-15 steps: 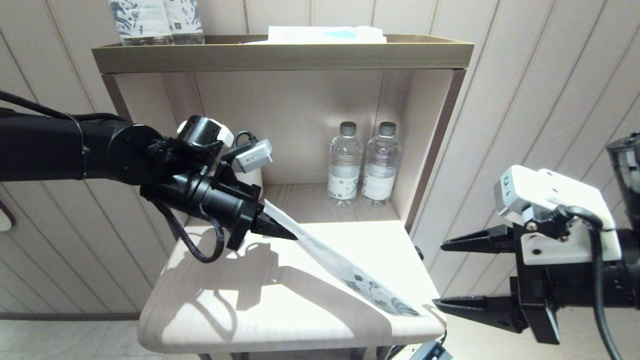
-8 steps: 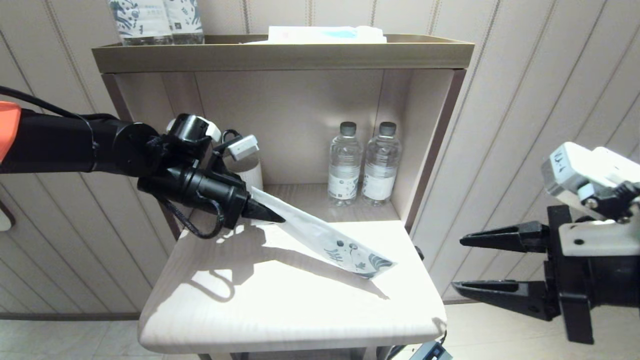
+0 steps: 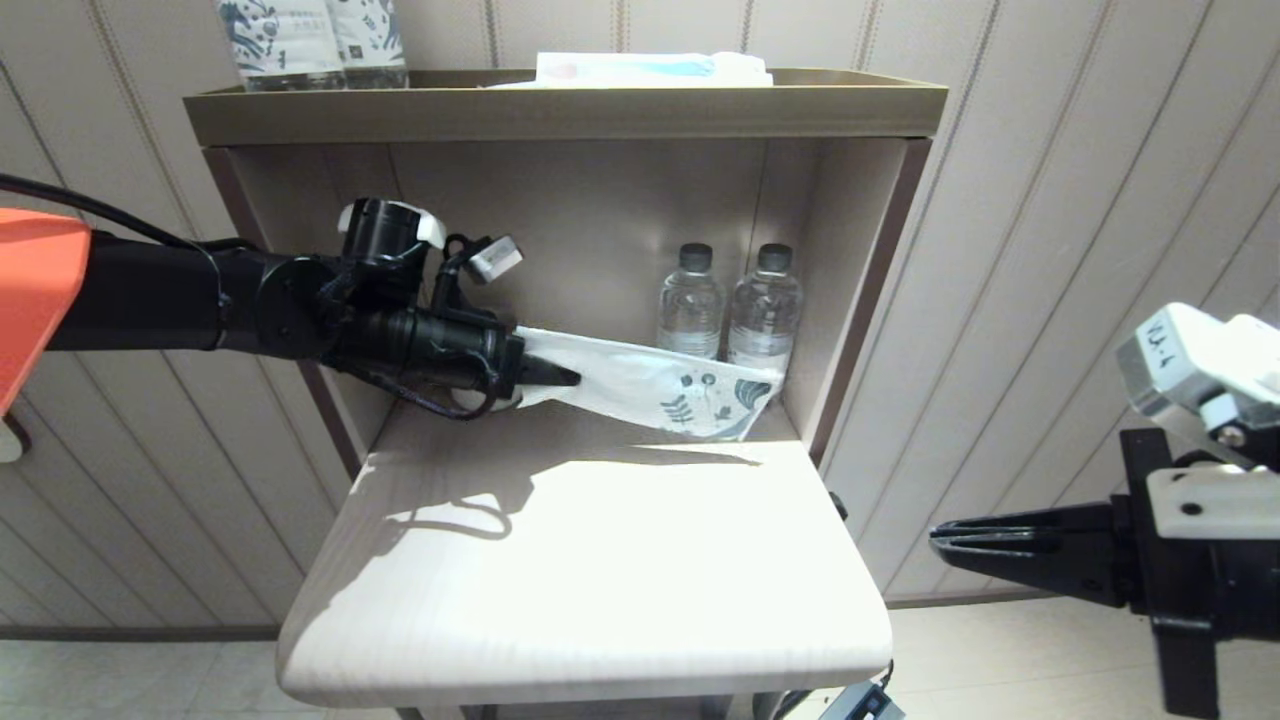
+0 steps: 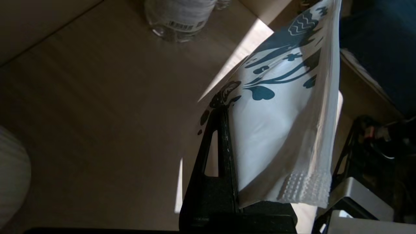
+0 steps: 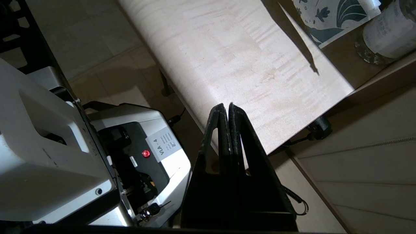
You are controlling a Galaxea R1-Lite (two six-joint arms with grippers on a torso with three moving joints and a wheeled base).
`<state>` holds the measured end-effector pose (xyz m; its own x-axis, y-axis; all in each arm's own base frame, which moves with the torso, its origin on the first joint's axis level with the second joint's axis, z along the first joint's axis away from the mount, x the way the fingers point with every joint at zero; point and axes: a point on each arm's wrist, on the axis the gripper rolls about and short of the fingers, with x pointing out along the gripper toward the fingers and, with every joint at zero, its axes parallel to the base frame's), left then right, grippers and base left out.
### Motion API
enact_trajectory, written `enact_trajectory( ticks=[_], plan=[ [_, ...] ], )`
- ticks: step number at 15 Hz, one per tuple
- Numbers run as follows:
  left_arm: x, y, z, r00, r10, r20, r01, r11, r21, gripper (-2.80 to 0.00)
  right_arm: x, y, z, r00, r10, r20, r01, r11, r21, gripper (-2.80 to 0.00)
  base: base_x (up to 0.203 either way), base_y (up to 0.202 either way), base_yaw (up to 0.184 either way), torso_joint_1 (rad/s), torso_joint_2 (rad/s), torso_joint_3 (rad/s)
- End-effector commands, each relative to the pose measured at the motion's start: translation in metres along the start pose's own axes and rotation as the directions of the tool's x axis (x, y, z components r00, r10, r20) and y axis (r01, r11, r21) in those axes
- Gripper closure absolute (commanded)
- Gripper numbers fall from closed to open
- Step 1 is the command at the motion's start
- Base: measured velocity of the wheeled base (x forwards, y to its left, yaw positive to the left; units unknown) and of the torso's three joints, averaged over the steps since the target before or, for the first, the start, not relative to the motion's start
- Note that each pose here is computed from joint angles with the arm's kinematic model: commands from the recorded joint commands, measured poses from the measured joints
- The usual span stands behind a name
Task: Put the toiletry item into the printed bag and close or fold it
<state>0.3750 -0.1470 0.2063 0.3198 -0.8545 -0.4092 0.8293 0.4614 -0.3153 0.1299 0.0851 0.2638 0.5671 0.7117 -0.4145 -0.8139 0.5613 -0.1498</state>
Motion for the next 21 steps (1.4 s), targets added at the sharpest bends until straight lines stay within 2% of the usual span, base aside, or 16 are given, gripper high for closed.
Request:
enact_trajectory(
  ticks=[1,2,4,9,12,14,15,18,21],
  plan=[
    [0.005,0.005,-0.004,1.000,0.018,-0.011,-0.018,1.000,-0.010,0.00,0.002,0.001,-0.003,1.000,0.004,-0.004,-0.004,1.000,-0.001,0.00,0.000,0.000,0.000,0.000,0.00,0.000],
    [0.005,0.005,-0.005,1.000,0.018,-0.014,-0.019,1.000,-0.008,-2.80,0.002,0.001,-0.003,1.000,0.005,-0.002,-0.005,1.000,-0.002,0.00,0.000,0.000,0.000,0.000,0.00,0.000],
    [0.004,0.003,-0.006,1.000,0.013,-0.007,-0.013,1.000,0.001,-2.80,0.003,0.001,-0.004,1.000,0.008,-0.003,-0.008,1.000,-0.003,0.00,0.000,0.000,0.000,0.000,0.00,0.000],
    [-0.014,-0.016,-0.003,1.000,0.016,0.013,-0.016,1.000,0.020,-2.80,0.003,0.003,-0.006,1.000,0.018,-0.008,-0.018,1.000,-0.001,0.00,0.000,0.000,0.000,0.000,0.00,0.000],
    [-0.039,-0.036,-0.004,0.998,0.031,0.049,-0.033,0.998,0.049,-2.80,0.000,0.005,-0.008,1.000,0.021,-0.003,-0.021,1.000,-0.004,0.00,0.000,0.000,0.000,0.000,0.00,0.000],
    [-0.063,-0.058,-0.009,0.997,0.037,0.069,-0.042,0.997,0.067,-2.80,-0.005,0.007,-0.008,1.000,0.018,0.009,-0.018,1.000,-0.008,0.00,0.000,0.000,0.000,0.000,0.00,0.000],
    [-0.076,-0.072,-0.016,0.997,0.039,0.071,-0.045,0.996,0.075,0.00,-0.008,0.008,-0.008,1.000,0.015,0.018,-0.015,1.000,-0.004,0.00,0.000,0.000,0.000,0.000,0.00,0.000],
    [-0.113,-0.112,-0.047,0.995,0.067,0.074,-0.075,0.992,0.103,0.00,-0.021,0.013,-0.011,0.999,0.003,0.051,-0.004,1.000,0.028,0.00,0.000,0.000,0.000,0.000,0.00,0.000],
    [-0.155,-0.156,-0.074,0.984,0.129,0.123,-0.147,0.978,0.151,0.00,-0.053,0.025,-0.015,0.990,-0.039,0.135,0.033,0.999,0.042,0.00,0.000,0.000,0.000,0.000,0.00,0.000]
  ],
)
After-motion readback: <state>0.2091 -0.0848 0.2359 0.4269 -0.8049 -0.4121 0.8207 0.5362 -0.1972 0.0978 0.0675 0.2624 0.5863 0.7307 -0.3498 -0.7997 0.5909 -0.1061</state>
